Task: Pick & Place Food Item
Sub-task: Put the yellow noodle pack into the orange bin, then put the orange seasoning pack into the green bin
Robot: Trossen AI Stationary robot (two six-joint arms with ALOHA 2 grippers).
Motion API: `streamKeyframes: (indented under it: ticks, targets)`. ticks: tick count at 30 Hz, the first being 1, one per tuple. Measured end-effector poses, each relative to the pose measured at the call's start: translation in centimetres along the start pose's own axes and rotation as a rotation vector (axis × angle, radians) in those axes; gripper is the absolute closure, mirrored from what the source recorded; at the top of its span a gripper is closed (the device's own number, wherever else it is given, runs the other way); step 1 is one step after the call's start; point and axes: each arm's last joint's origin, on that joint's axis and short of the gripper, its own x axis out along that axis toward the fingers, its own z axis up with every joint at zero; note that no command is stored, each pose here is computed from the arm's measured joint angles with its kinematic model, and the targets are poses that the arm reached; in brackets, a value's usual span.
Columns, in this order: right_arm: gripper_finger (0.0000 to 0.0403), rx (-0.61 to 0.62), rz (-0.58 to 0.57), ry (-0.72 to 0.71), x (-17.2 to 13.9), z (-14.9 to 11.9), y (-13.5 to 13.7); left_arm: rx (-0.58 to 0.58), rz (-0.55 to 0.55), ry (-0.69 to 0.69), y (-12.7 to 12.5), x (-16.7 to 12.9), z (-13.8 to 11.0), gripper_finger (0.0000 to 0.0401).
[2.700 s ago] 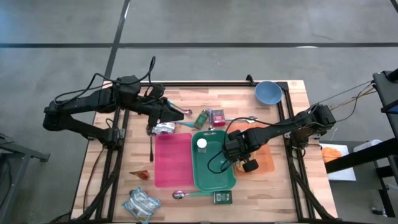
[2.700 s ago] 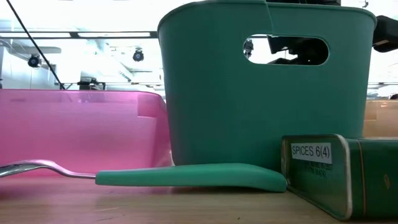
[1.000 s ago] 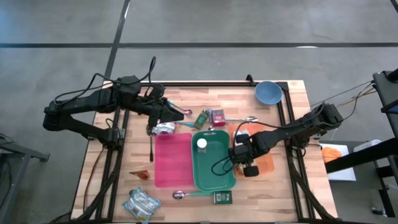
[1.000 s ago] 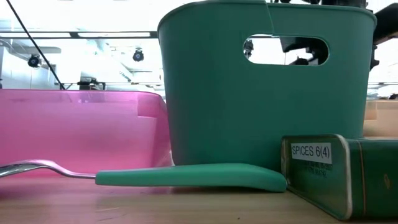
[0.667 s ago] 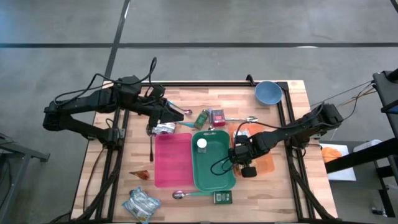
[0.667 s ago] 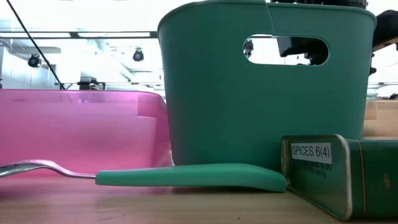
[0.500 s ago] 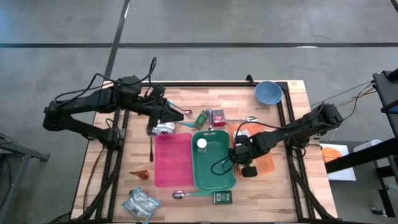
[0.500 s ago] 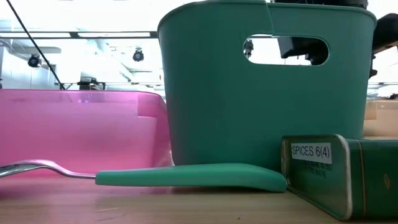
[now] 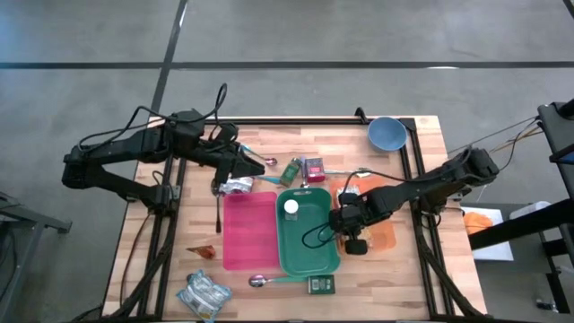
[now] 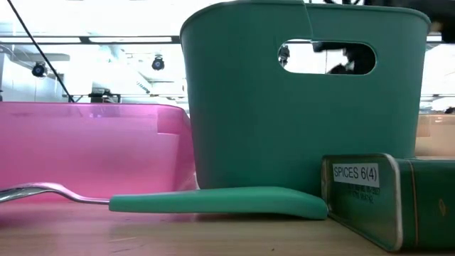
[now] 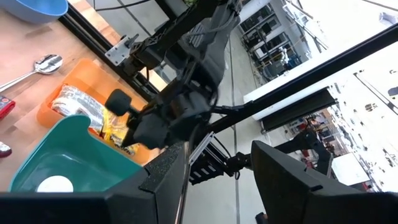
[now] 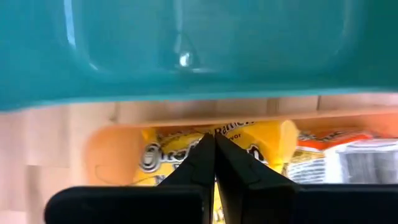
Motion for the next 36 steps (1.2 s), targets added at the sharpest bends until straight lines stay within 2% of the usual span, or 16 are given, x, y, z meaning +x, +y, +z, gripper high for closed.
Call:
streamKeyframes:
  ticks: [5,8,12,17,21,25,28,31,36]
  targets:
    - [0.0394,0.042,0.010,-0.072,-3.6,0.5,0.1,0.000,-0.013,0.021,0.0,0.0,-0.1,0.0215]
    - [0.0394,0.103,-0.018,-0.141,-5.3,0.3,-0.1,-0.019,0.036,0.054,0.4,0.0,-0.5,0.0215]
    - [0.0394,0.226,-0.078,-0.230,-6.9,-0.4,-0.6,-0.099,0.238,0.070,1.8,-0.3,-1.3,0.0215]
    - [0.0394,0.317,-0.072,-0.275,-7.9,-1.1,-0.8,-0.173,0.506,0.110,3.9,-1.1,-2.2,0.0215]
    - [0.0394,0.329,-0.078,-0.280,-7.9,-1.0,-0.8,-0.149,0.632,0.179,5.0,-1.3,-2.8,0.0215]
    - [0.0394,0.327,-0.090,-0.253,-7.0,-0.8,-0.7,-0.102,0.695,0.270,5.7,-1.2,-3.4,0.0215]
    - [0.0394,0.323,-0.105,-0.222,-6.1,-0.5,-0.6,-0.084,0.697,0.353,5.9,-0.8,-3.9,0.0215]
    - [0.0384,0.320,-0.118,-0.195,-5.1,-0.2,-0.5,-0.075,0.653,0.453,5.8,-0.2,-4.6,0.0215]
    - [0.0315,0.324,-0.121,-0.181,-4.3,0.2,-0.4,-0.026,0.558,0.612,5.0,0.5,-6.0,0.0215]
